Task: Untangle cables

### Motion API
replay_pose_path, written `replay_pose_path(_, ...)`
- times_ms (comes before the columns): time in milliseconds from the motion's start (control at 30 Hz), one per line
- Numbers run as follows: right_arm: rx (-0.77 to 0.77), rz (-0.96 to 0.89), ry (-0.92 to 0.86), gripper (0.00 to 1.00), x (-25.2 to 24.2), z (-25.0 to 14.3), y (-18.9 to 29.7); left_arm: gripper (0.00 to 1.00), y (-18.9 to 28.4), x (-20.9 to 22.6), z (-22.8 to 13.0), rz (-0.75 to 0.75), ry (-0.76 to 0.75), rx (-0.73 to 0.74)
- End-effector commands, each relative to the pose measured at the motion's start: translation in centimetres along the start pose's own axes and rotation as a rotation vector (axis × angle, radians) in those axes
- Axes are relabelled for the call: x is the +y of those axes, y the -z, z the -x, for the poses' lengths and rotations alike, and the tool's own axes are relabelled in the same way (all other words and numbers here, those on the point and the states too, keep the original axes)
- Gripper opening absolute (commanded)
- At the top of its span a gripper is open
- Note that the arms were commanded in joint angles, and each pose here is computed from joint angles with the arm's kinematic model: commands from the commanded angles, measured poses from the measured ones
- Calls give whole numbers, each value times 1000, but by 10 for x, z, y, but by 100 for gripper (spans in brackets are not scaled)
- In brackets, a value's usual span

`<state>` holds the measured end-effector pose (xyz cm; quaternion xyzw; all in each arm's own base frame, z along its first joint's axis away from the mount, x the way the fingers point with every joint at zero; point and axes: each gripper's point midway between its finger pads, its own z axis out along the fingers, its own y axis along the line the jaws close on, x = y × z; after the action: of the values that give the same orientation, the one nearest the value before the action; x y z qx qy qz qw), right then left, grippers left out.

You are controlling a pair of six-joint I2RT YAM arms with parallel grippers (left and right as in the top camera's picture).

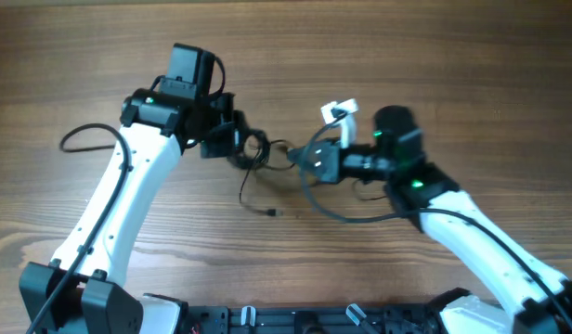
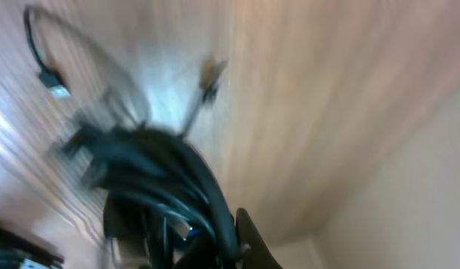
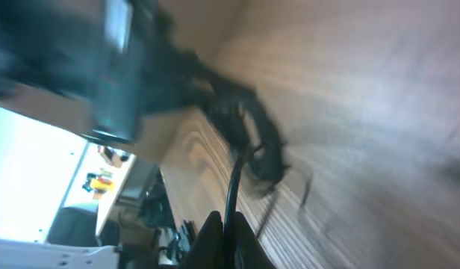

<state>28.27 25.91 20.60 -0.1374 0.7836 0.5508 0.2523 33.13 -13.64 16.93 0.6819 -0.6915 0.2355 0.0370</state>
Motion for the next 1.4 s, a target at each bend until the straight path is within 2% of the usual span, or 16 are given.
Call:
replay_pose_path(0,-98,32,92,4,11,30,45,4,12,1,34,-13,31,-158)
replay_pose_path(100,-188,-96,-21,4,-21,46,70,4,12,2,36,-8,34,-160)
replay_pose_path(167,-230,-278,-263,9,-66,37,85,4,12,0,35,-15,32,-157)
replay_pose_path(233,-222,-444,-409,38,-98,15,94,4,12,-5,34,-35,27,-150)
replay_pose_path(300,-172,-572,-462,54,-118,-10,103,4,12,-11,32,-57,16,-143)
replay_pose_path(333,-117,-598,-409,68,-122,-20,104,4,12,-15,31,-70,-24,-137)
replay_pose_path(400,-63,-537,-306,80,-112,-22,98,4,12,-19,27,-82,-105,-130)
replay_pose_path(533,-33,-275,-24,89,-64,-3,69,4,8,-14,15,-70,-163,-119)
replay_pose_path(667,-53,-245,159,100,-43,8,33,4,3,-9,-3,-62,-202,-99)
replay_pose_path(767,-39,-310,225,100,-48,-1,-1,4,0,-7,-16,-68,-238,-82)
replay_pose_path(933,91,-313,211,79,-55,-47,-50,4,-1,-7,-22,-71,-253,-74)
replay_pose_path(1033,98,-290,209,54,-52,-53,-61,4,-1,-5,-24,-65,-254,-59)
replay_pose_path(1133,50,-229,173,9,-38,-42,-65,4,-3,-1,-29,-51,-266,-51)
replay_pose_path(1167,58,-182,182,4,-28,-43,-66,4,-3,0,-29,-52,-269,-54)
replay_pose_path(1267,141,59,210,4,18,-55,-63,6,-1,-6,-17,-75,-266,-132)
replay_pose_path(1367,151,147,227,4,39,-52,-49,8,5,-17,11,-113,-246,-271)
